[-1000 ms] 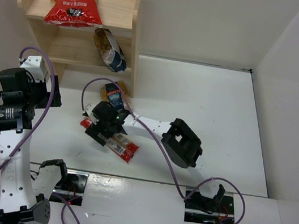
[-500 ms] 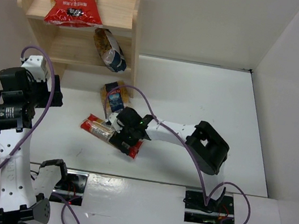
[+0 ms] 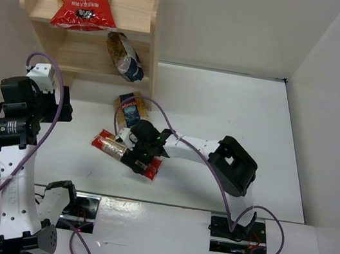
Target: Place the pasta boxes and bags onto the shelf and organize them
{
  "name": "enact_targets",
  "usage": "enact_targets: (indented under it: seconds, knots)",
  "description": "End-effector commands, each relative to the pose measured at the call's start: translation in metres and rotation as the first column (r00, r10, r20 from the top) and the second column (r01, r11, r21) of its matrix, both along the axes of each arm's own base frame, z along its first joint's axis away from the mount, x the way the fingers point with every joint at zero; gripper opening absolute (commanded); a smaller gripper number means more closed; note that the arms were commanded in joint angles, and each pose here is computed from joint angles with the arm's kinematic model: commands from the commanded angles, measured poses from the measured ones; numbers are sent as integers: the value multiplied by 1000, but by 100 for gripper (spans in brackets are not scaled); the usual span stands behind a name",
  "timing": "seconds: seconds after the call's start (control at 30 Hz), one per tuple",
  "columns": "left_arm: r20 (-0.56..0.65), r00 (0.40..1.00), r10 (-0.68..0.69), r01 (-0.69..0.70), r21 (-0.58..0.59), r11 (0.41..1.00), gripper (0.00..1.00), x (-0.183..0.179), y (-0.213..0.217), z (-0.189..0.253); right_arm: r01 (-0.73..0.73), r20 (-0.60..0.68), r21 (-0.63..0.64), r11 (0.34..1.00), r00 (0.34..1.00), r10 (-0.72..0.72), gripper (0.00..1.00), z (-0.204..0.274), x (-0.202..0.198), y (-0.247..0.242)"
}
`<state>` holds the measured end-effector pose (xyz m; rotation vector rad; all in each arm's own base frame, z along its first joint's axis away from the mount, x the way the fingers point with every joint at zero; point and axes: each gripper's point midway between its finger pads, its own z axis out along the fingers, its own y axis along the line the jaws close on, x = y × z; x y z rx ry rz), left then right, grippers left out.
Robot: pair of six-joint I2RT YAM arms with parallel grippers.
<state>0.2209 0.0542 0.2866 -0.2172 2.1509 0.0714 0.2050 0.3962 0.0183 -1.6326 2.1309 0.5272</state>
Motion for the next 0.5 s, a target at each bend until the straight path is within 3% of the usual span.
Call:
enact_targets:
  seconds: [0.0, 0.07, 0.1, 0.13, 0.17, 0.23, 0.3, 0.47]
  knots:
    - [43, 999, -23, 22, 19, 1000, 100, 6, 0, 9, -46, -80, -18, 999, 996, 45, 100, -25, -14, 1]
    - [43, 999, -23, 22, 19, 1000, 100, 6, 0, 9, -64, -106, -32, 997, 993, 60, 100, -36, -18, 0]
    - [43, 999, -23, 22, 19, 1000, 100, 6, 0, 9, -64, -101, -24, 998, 993, 61, 94, -33, -17, 2]
    - [42, 999, -28, 27, 27, 999, 100, 6, 1, 9, -69, -122, -39, 997, 990, 64, 80, -43, -20, 0]
    - [44, 998, -37, 36, 22, 999, 100, 7, -1, 9, -63, -112, -46, 997, 992, 57, 39, -44, -18, -1]
    - [42, 998, -43, 42, 31, 999, 100, 7, -1, 9, -45, -110, -69, 997, 993, 37, 0, -44, -15, -2]
    - [41, 998, -49, 47, 39, 998, 100, 7, 0, 9, -40, -111, -94, 995, 993, 29, 0, -45, -16, -8]
    - [31, 996, -83, 81, 53, 995, 100, 9, -2, 7, -3, 5, 8, 1000, 1000, 3, 0, 21, 1, -5]
